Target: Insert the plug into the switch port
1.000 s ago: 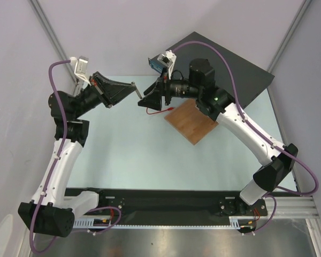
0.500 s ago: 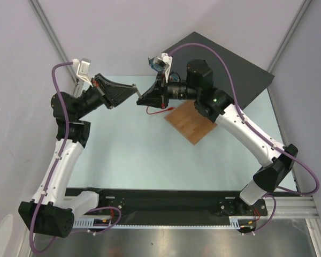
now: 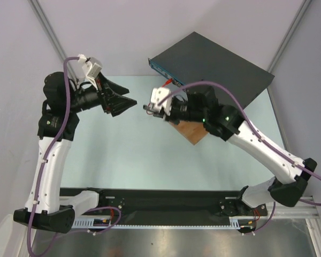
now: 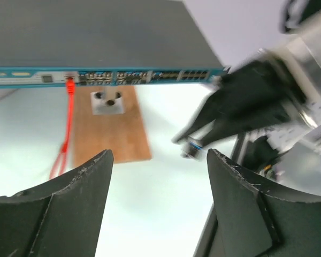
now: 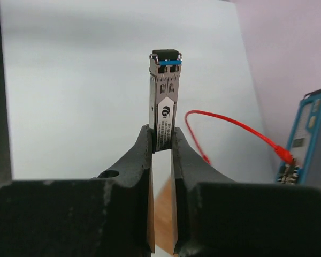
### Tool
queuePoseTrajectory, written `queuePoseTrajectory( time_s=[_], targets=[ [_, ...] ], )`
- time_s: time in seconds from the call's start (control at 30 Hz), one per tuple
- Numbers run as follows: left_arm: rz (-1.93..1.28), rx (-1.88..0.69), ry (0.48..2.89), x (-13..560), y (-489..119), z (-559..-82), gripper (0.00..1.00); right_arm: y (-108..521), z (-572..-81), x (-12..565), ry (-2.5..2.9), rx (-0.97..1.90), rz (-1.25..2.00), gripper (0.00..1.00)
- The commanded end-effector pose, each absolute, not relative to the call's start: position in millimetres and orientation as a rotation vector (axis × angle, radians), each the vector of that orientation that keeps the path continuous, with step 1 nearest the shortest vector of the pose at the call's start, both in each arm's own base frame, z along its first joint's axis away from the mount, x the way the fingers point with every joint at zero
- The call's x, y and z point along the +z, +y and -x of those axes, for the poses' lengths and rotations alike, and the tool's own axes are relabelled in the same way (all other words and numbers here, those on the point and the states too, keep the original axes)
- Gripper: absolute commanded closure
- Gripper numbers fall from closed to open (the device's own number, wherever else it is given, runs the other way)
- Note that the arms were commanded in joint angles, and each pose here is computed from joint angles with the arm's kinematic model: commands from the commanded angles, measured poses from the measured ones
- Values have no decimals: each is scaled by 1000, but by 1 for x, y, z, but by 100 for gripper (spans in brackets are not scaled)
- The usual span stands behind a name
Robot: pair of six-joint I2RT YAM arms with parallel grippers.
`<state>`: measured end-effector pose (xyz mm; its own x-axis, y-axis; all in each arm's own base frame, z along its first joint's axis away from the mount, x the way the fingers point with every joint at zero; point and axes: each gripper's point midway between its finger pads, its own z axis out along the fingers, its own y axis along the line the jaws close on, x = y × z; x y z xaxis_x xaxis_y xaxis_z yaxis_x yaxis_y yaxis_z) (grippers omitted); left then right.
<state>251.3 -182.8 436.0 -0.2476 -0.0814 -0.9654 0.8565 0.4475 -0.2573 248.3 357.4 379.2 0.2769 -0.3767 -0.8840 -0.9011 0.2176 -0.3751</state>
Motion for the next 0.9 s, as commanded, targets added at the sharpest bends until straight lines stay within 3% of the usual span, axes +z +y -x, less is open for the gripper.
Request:
queuePoseTrajectory(
  time_s=[0.0, 0.23, 0.57, 0.87],
  targets=[
    [-889, -915, 1658, 402, -174, -243, 26, 337, -240, 365, 1146, 205, 1562, 100],
    [-1176, -819, 1730, 365, -183, -220, 36, 333, -222, 343, 955, -89, 1694, 100],
    [-1518, -801, 1782, 319, -203, -174, 29, 331, -214, 329, 971, -96, 1799, 100],
    [-1548, -762, 1781, 311, -224, -182, 30, 336, -203, 323, 982, -29, 1843, 100]
  ],
)
